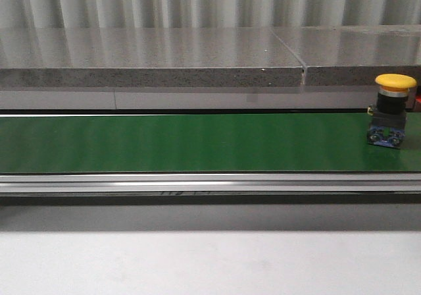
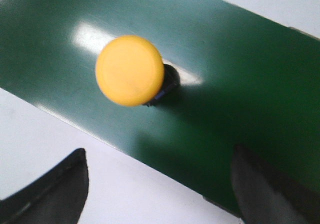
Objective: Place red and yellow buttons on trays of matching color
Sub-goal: 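Grasp the yellow button at the belt's far end with the right gripper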
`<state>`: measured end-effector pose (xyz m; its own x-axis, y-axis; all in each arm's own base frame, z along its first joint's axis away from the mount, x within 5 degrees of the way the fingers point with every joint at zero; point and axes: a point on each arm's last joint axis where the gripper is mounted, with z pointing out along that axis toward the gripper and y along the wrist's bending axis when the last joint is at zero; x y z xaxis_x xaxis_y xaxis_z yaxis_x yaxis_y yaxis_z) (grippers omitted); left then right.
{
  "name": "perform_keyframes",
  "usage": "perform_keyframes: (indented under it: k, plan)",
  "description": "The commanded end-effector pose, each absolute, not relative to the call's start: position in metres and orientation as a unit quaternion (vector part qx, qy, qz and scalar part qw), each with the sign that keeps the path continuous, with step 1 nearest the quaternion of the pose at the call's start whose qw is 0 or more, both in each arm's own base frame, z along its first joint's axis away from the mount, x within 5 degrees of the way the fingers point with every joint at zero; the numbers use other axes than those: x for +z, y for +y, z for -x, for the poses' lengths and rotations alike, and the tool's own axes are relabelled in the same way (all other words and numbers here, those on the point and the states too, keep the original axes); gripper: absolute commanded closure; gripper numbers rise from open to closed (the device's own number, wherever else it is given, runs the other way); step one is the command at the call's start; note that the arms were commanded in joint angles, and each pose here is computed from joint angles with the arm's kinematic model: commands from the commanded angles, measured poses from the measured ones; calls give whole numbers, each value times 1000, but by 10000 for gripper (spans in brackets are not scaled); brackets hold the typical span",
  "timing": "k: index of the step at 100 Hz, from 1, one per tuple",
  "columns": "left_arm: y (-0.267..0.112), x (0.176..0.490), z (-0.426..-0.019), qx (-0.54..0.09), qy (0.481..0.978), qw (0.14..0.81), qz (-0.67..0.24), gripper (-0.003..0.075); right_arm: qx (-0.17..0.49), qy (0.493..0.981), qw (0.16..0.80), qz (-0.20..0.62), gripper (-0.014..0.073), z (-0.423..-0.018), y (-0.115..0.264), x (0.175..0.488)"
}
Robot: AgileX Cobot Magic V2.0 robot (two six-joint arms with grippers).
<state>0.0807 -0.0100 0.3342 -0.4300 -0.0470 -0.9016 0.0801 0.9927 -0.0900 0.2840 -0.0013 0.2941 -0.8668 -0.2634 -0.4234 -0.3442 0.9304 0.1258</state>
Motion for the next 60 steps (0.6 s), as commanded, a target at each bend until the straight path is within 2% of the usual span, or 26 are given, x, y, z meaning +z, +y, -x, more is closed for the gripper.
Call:
perform_keyframes:
  k: [1, 27, 47, 54, 60]
  plan:
    - [-11, 347, -83, -67, 817, 572, -10, 740, 92, 953, 241, 161, 12, -291, 1, 302]
    - [-11, 347, -83, -67, 817, 572, -10, 740, 75, 949, 272, 140, 12, -318, -4, 282]
    - [-11, 347, -83, -67, 817, 572, -10, 740, 87, 952, 268, 124, 18, -329, -3, 268]
    - [-11, 347, -83, -67, 817, 572, -10, 740, 87, 952, 267, 123, 70, -330, -4, 266]
    - [-11, 347, -83, -67, 817, 572, -10, 740, 87, 952, 267, 123, 162, -330, -4, 266]
